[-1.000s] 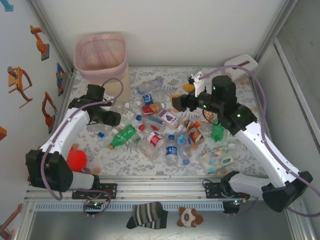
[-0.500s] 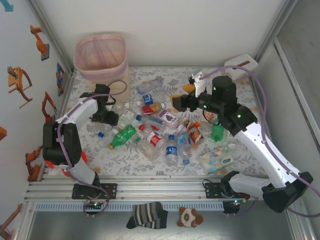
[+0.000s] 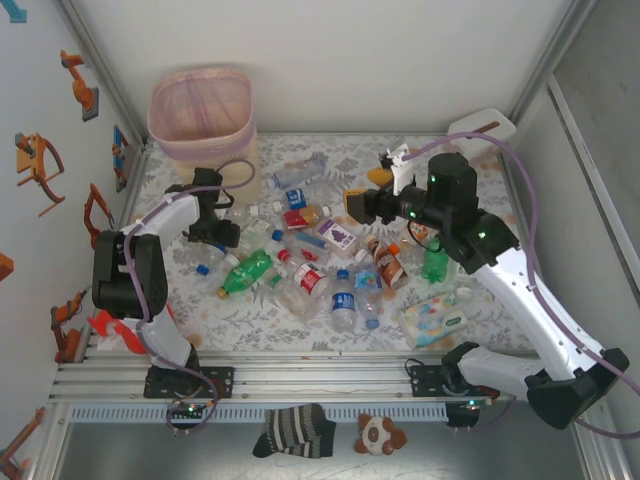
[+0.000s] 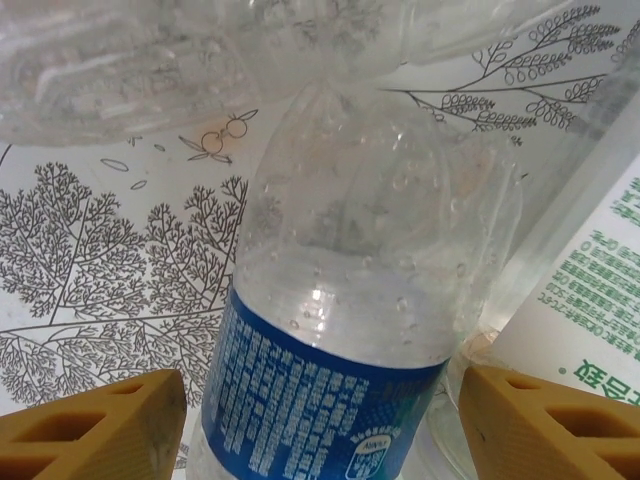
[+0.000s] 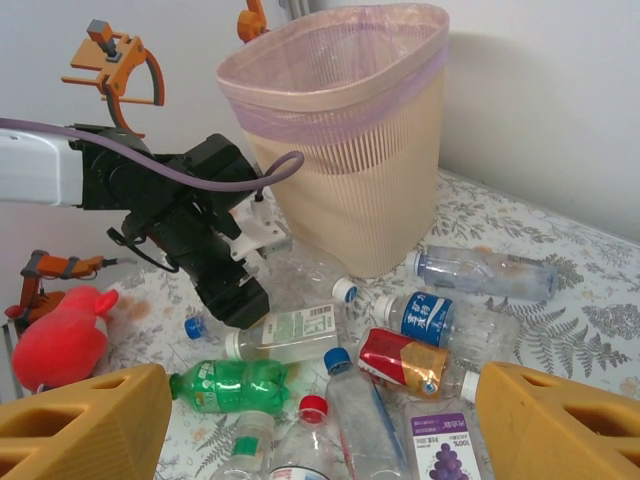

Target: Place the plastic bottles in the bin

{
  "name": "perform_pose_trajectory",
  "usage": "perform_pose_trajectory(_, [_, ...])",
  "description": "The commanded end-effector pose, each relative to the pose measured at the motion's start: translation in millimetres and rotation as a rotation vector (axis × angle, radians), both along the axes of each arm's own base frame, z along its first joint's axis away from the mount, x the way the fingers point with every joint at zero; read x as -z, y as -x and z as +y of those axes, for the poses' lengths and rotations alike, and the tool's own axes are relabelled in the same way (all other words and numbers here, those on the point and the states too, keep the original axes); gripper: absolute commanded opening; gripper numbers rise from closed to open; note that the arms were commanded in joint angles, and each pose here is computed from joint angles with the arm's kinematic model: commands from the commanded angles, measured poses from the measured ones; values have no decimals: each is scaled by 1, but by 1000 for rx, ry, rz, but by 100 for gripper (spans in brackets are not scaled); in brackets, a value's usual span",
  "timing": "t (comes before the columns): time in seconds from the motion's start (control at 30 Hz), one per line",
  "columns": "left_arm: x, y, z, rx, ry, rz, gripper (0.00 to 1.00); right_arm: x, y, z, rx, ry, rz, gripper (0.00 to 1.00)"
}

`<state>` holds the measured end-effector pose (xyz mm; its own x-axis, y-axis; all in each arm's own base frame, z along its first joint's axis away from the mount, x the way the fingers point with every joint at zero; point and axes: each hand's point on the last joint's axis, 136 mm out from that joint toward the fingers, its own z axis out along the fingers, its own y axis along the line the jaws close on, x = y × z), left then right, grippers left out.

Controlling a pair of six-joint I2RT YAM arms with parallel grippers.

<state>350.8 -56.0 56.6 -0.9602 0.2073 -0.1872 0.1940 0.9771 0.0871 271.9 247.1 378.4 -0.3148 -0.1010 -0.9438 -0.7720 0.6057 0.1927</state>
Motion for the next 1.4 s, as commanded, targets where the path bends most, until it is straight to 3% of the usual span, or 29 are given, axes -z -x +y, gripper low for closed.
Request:
perform_pose_trajectory(0.0, [15,4,-1,-16,6,45,72,-10,7,-3,0,-23,-21,79])
perform_pose_trajectory(0.3, [13,6,1,-22,-1,54,64,-13,10,-6,8,-29,-28,79])
perform_pose_trajectory(0.63, [16,9,-2,-36,16,74,69,-18,12,-5,1,-47,-32,79])
perform_pose_trajectory(1.0, [21,7,-4,-37,26,95,63,-17,12,-6,6,-51,-29,79])
perform_pose_trajectory(1.2, [9,4,-3,-35,24,53,56,-18,11,-7,11,-48,-35,79])
perform_pose_trajectory(1.37, [-18,4,-3,-32,30,2,55,-20,10,-7,14,-46,-39,79])
